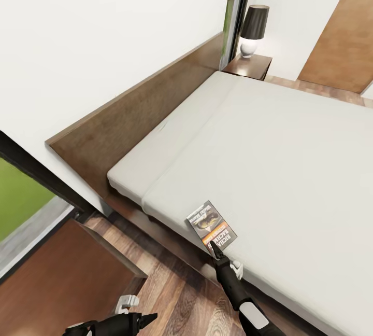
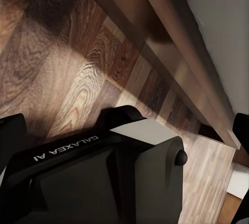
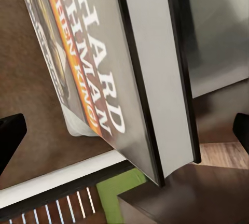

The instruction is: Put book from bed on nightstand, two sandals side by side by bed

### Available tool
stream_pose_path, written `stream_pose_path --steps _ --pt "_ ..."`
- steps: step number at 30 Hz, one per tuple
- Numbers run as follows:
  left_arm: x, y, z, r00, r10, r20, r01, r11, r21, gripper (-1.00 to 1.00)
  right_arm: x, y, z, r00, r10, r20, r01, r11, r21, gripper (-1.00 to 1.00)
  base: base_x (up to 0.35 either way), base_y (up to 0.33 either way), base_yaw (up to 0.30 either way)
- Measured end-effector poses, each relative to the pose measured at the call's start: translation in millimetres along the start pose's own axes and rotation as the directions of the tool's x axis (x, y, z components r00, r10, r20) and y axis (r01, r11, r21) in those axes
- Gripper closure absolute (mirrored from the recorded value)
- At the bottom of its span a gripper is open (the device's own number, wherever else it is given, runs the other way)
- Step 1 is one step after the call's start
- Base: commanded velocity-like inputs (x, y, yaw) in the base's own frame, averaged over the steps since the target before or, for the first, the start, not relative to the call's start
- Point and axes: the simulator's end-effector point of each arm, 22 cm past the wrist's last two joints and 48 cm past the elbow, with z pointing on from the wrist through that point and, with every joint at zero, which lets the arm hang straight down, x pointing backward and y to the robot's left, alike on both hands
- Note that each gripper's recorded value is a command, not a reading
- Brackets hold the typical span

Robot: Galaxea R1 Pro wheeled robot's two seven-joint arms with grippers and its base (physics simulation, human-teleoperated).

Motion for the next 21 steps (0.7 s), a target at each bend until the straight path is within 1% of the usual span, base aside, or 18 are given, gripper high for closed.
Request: stream_pose_path --steps 2,3,21 --pt "0.0 0.0 0.0 1.000 0.000 0.000 0.000 1.000 0.000 -1.00 0.1 -0.2 -0.1 1.000 0.000 0.000 0.000 1.000 0.001 -1.00 0.000 0.000 0.000" --pt "0.0 0.0 0.0 1.000 0.000 0.000 0.000 1.000 0.000 -1.00 0.0 -0.1 0.1 1.000 0.000 0.000 0.000 1.000 0.001 1.00 0.000 0.000 0.000" --pt "-0.1 -0.9 0.0 1.000 0.000 0.000 0.000 1.000 0.004 -1.00 0.4 -0.1 -0.1 1.000 0.001 -0.001 -0.001 1.000 0.000 1.00 0.000 0.000 0.000"
